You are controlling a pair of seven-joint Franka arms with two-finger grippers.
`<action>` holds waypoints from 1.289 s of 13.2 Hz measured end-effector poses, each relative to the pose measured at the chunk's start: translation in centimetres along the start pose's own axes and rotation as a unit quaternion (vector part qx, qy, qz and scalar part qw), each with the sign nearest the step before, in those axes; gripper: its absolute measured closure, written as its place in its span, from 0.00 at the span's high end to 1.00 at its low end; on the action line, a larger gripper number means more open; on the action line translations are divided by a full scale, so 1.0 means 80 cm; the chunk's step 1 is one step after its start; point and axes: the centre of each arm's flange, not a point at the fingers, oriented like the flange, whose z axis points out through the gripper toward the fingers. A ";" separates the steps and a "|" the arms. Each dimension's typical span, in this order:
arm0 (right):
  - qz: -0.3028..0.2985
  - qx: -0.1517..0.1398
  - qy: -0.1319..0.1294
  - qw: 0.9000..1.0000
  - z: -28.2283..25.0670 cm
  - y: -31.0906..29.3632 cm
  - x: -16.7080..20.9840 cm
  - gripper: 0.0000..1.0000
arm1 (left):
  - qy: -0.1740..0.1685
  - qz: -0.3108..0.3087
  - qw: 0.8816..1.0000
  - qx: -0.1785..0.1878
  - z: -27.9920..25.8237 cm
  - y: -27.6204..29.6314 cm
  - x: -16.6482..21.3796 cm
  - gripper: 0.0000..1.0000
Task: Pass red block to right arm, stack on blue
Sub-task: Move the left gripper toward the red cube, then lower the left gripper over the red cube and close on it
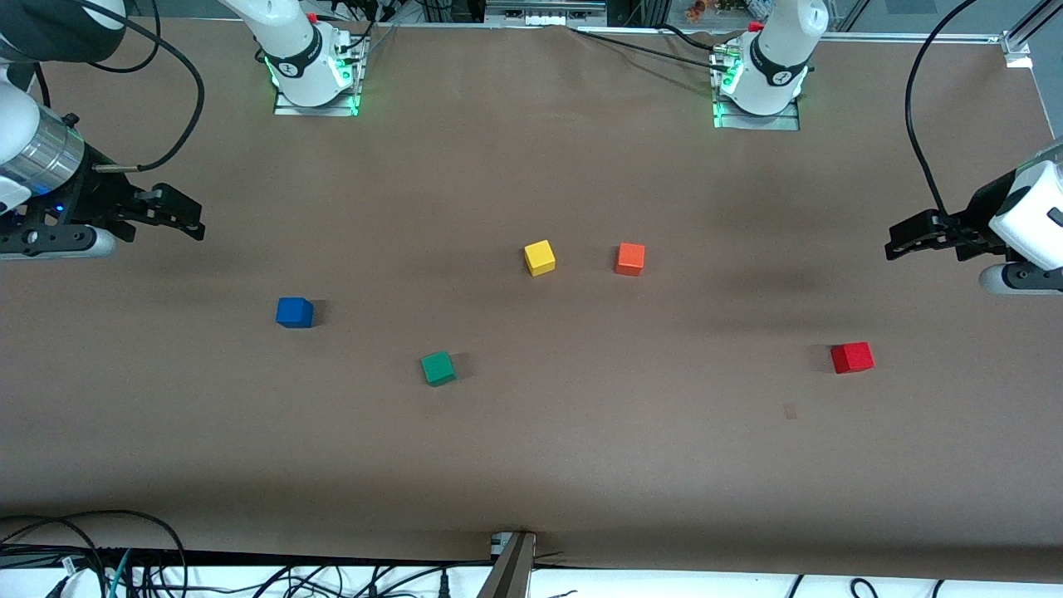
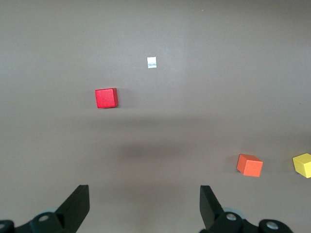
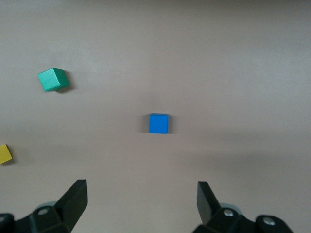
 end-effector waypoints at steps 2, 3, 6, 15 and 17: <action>0.000 -0.001 -0.002 1.000 0.003 0.000 0.001 1.00 | 0.000 0.000 1.000 0.000 0.000 0.000 0.000 1.00; 0.000 -0.001 -0.002 1.000 0.003 0.000 0.001 1.00 | 0.000 0.000 1.000 0.000 0.000 0.000 0.000 1.00; 0.000 -0.001 -0.002 1.000 0.003 0.000 0.001 1.00 | -0.004 -0.001 1.000 0.000 0.006 -0.002 0.003 1.00; -0.006 -0.018 -0.002 1.000 0.003 -0.002 0.001 1.00 | -0.048 -0.033 0.998 0.008 0.141 -0.075 0.073 1.00; -0.007 -0.018 -0.002 1.000 0.003 -0.002 0.001 1.00 | -0.042 -0.026 0.999 0.012 0.177 -0.080 0.090 1.00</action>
